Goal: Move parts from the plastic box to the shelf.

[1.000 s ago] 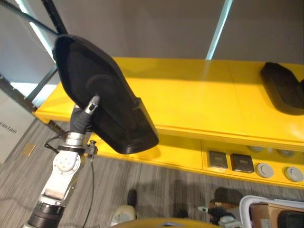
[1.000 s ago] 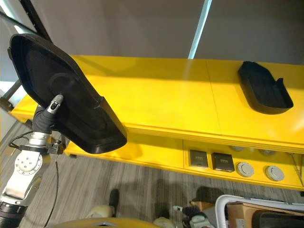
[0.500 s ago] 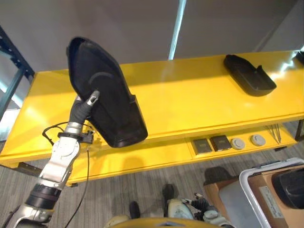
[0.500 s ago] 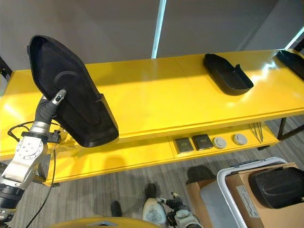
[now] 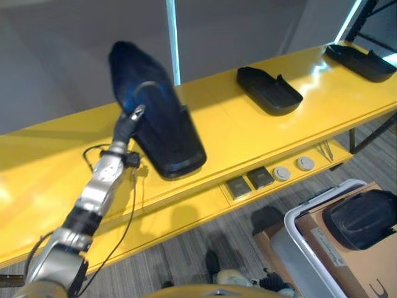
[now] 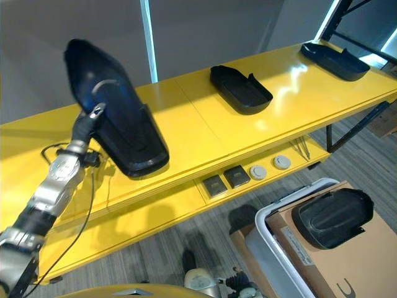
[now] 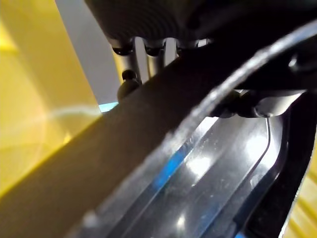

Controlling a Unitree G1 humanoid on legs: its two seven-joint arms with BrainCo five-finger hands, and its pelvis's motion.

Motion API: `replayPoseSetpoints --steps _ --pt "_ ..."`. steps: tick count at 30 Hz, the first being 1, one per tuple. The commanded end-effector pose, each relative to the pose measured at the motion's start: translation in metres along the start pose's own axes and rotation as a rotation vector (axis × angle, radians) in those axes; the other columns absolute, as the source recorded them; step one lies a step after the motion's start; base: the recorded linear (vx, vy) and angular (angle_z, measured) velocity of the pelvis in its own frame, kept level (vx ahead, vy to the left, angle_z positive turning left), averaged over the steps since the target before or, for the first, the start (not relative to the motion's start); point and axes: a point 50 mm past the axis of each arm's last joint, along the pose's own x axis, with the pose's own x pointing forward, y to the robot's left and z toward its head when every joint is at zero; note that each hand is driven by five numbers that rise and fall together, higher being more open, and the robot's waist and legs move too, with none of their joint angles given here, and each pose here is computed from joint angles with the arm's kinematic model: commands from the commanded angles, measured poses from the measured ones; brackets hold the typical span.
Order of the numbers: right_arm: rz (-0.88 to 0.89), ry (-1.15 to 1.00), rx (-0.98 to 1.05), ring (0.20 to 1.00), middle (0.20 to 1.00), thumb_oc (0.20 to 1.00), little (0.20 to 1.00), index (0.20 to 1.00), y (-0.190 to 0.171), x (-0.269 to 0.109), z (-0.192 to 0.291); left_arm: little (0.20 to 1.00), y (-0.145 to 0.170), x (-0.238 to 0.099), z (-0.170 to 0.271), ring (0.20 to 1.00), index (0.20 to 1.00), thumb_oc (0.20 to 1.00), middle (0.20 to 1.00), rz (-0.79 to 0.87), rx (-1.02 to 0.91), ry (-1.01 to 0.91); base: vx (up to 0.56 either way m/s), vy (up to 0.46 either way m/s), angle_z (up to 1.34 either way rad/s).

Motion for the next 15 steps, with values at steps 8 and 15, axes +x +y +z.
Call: replayPoseSetpoints --steps 8,15 --pt "0.006 0.019 0.07 1.0 1.0 1.0 1.0 1.0 -0.012 0.004 0.004 0.2 0.05 0.064 0.07 0.2 0.2 0.2 0.2 0.174 0.209 -0.115 -0.04 -0.025 -0.09" --pt "-0.019 -0.002 0.119 1.0 1.0 1.0 1.0 1.0 -0.02 0.006 0.015 0.2 0.087 0.077 0.071 0.2 0.2 0.2 0.2 0.306 0.359 0.021 -0.05 -0.04 -0.07"
